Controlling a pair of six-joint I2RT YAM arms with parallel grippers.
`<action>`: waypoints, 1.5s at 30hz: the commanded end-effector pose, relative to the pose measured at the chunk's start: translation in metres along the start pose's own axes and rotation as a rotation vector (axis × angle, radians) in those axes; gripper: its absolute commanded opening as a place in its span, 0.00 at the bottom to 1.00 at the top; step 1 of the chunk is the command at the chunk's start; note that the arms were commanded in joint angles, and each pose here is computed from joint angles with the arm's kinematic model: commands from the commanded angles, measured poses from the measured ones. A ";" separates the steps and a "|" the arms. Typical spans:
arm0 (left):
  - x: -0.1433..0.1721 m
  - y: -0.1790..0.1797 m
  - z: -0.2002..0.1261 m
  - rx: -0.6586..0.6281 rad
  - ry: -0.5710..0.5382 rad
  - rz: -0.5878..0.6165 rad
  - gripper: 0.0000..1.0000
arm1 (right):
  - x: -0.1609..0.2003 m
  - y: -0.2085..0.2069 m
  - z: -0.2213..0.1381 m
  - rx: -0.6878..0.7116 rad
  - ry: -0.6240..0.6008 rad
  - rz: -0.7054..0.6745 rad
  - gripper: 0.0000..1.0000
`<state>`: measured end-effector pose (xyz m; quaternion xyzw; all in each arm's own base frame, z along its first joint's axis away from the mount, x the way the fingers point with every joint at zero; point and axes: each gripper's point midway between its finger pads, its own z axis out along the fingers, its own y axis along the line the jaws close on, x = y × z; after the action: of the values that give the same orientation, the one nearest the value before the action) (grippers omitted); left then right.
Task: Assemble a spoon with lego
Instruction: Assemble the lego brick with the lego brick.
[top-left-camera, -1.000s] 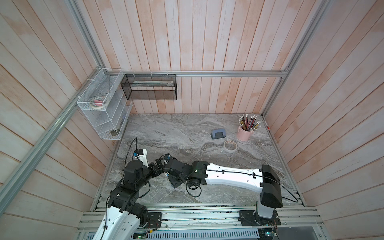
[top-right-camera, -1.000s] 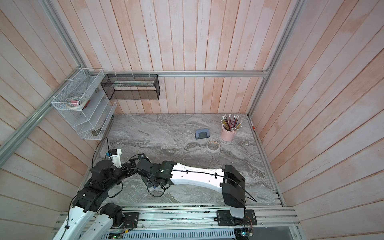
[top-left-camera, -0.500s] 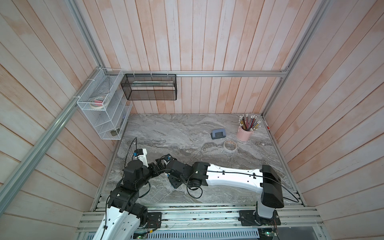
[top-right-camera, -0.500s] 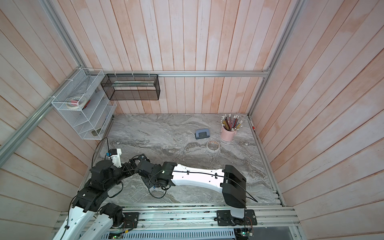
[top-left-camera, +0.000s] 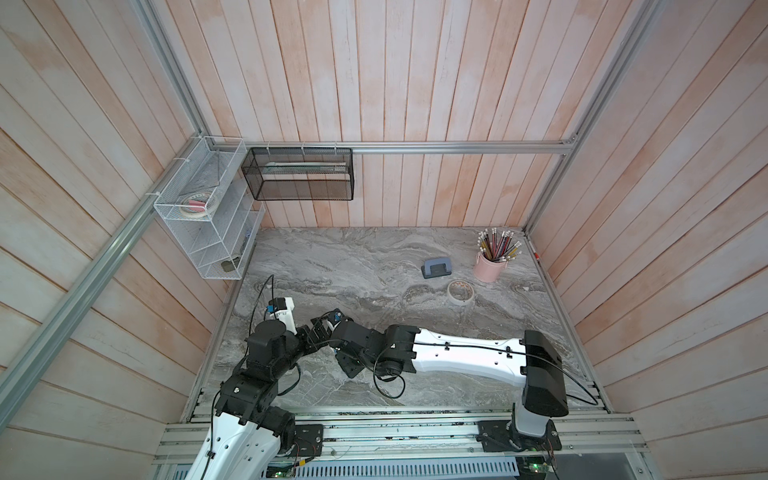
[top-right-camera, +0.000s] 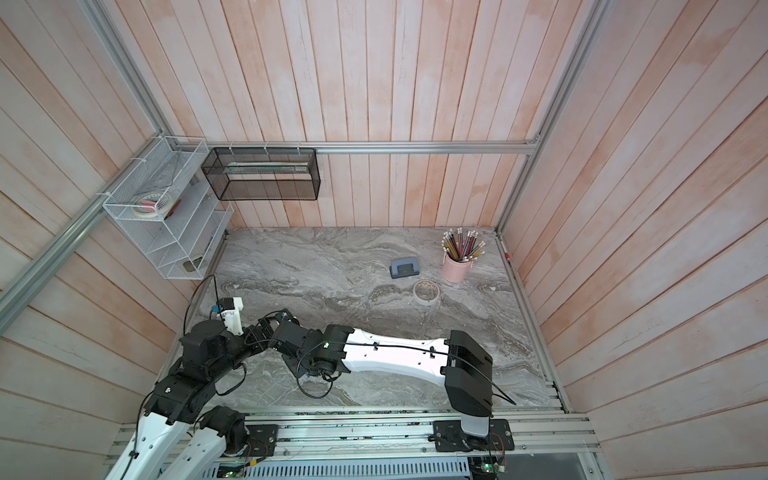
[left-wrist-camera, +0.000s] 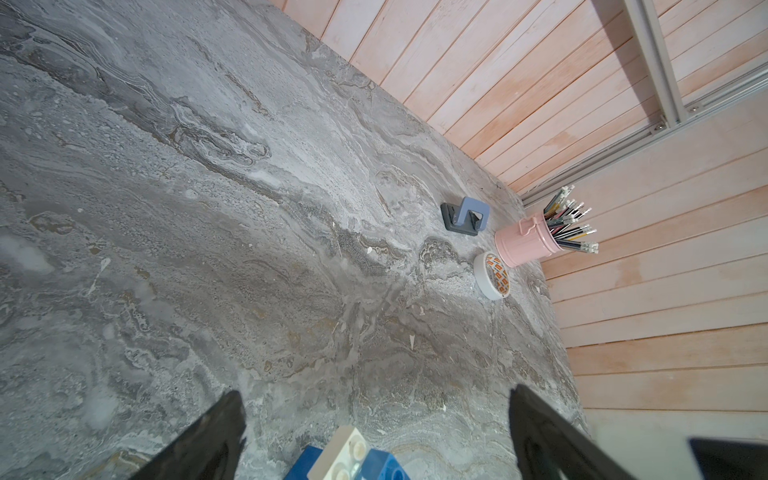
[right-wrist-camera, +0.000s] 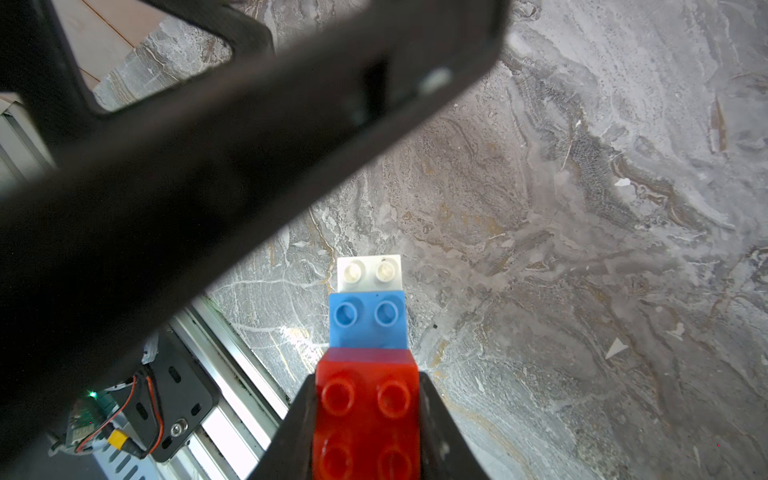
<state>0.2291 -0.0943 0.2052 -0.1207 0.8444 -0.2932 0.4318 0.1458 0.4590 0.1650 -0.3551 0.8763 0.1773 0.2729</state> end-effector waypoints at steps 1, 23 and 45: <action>-0.011 -0.006 -0.007 0.009 -0.037 0.016 1.00 | 0.015 0.007 0.006 -0.024 0.044 -0.031 0.00; -0.010 -0.007 -0.007 0.014 -0.033 0.021 1.00 | 0.046 0.005 0.025 0.040 0.186 -0.082 0.00; -0.010 -0.008 -0.007 0.020 -0.032 0.023 1.00 | 0.106 -0.037 0.044 0.255 0.396 -0.096 0.00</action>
<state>0.2261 -0.0871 0.1946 -0.1307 0.8557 -0.2715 0.4207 0.1445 0.4623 0.1527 -0.3537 0.8865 0.1264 0.2701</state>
